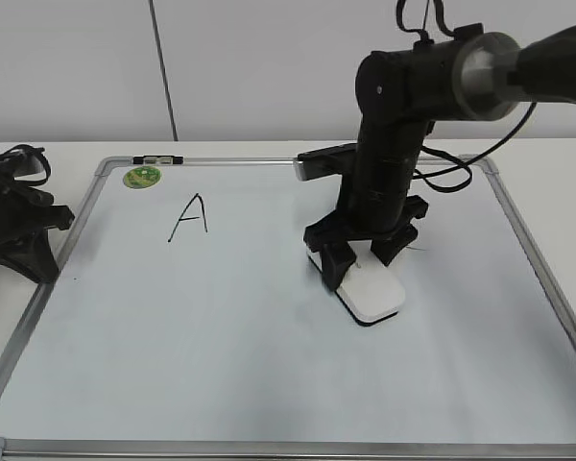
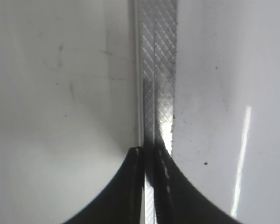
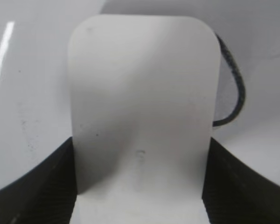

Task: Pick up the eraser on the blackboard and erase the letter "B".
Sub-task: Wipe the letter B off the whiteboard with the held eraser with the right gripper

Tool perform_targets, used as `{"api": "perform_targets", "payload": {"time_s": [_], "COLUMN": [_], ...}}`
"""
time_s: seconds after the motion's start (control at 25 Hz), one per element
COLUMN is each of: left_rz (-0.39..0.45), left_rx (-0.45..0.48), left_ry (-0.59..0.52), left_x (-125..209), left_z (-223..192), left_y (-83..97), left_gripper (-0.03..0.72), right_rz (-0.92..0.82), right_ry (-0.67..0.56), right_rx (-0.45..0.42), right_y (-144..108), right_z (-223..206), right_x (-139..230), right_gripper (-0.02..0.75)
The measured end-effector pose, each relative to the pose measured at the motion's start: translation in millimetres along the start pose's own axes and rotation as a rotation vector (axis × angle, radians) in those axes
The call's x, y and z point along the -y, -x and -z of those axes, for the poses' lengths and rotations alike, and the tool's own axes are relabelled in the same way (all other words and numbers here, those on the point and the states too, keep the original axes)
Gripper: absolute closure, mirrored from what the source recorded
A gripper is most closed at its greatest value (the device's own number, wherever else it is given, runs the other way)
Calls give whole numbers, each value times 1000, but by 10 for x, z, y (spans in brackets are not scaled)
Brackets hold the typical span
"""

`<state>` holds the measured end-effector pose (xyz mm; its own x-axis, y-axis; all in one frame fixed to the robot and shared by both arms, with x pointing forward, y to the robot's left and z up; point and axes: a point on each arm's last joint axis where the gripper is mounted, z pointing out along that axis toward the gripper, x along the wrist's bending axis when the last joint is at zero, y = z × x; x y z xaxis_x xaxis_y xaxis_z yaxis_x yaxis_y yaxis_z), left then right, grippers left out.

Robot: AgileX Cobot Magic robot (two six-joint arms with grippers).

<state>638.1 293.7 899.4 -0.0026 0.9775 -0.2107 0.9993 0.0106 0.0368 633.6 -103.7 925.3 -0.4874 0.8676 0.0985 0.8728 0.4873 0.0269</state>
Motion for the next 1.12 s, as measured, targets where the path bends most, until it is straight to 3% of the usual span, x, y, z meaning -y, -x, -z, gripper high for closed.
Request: {"api": "perform_targets", "payload": {"time_s": [0.4, 0.68, 0.96, 1.12], "left_rz": [0, 0, -1, -3], "left_rx": [0, 0, -2, -3], "left_ry": [0, 0, 0, -1], "left_x": [0, 0, 0, 1], "left_z": [0, 0, 0, 0], "left_y": [0, 0, -2, -3], "left_gripper": [678, 678, 678, 678], "right_rz": [-72, -83, -42, 48], "right_ry": [5, 3, 0, -9], "right_rx": [19, 25, 3, 13], "right_y": [357, 420, 289, -52], "right_z": [38, 44, 32, -3], "right_x": [37, 48, 33, 7], "right_gripper": [187, 187, 187, 187]}}
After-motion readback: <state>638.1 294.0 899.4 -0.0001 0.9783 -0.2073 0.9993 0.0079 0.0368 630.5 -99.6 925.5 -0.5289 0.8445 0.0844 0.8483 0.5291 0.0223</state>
